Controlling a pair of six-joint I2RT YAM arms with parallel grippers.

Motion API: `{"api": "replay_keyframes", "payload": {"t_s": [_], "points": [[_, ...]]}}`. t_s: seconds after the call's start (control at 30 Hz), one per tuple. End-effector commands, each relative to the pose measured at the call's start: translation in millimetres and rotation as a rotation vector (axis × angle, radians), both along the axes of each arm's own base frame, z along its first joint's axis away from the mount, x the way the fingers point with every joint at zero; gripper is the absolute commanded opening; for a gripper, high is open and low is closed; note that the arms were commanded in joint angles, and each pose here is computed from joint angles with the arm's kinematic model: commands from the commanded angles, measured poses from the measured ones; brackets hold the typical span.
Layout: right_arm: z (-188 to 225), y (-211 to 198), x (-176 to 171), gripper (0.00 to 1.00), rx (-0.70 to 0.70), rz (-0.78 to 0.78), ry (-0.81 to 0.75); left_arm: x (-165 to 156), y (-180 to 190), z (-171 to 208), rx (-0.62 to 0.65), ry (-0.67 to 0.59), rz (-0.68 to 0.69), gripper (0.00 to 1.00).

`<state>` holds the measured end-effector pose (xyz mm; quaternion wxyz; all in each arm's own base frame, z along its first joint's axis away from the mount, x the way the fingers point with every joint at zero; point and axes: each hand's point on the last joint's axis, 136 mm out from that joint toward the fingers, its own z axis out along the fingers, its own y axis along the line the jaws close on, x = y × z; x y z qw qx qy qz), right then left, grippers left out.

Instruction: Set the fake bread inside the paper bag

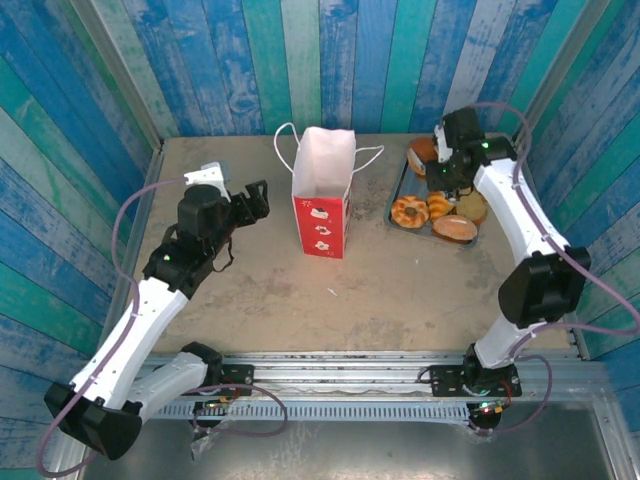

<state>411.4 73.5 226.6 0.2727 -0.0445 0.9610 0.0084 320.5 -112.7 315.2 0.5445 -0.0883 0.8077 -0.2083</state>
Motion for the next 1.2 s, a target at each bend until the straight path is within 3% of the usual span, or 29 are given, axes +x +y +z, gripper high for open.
{"api": "replay_keyframes", "payload": {"t_s": [0.0,0.37,0.63,0.8,1.17], "points": [[42,11,-14,0.44,0.066,0.027,-0.106,3,-20,18,-0.083,-0.017,-0.084,0.94],[145,49,-58,0.45,0.195,0.141,-0.361,35,-66,16,-0.209,0.045,-0.215,1.00],[195,121,-82,0.45,0.286,0.326,-0.443,55,-77,-9,-0.263,0.099,-0.202,0.92],[189,173,-88,0.45,0.295,0.445,-0.409,64,-80,-29,-0.270,0.128,-0.188,0.75],[133,203,-70,0.45,0.161,0.458,-0.254,71,-85,-52,-0.273,0.169,-0.188,0.67]]}}
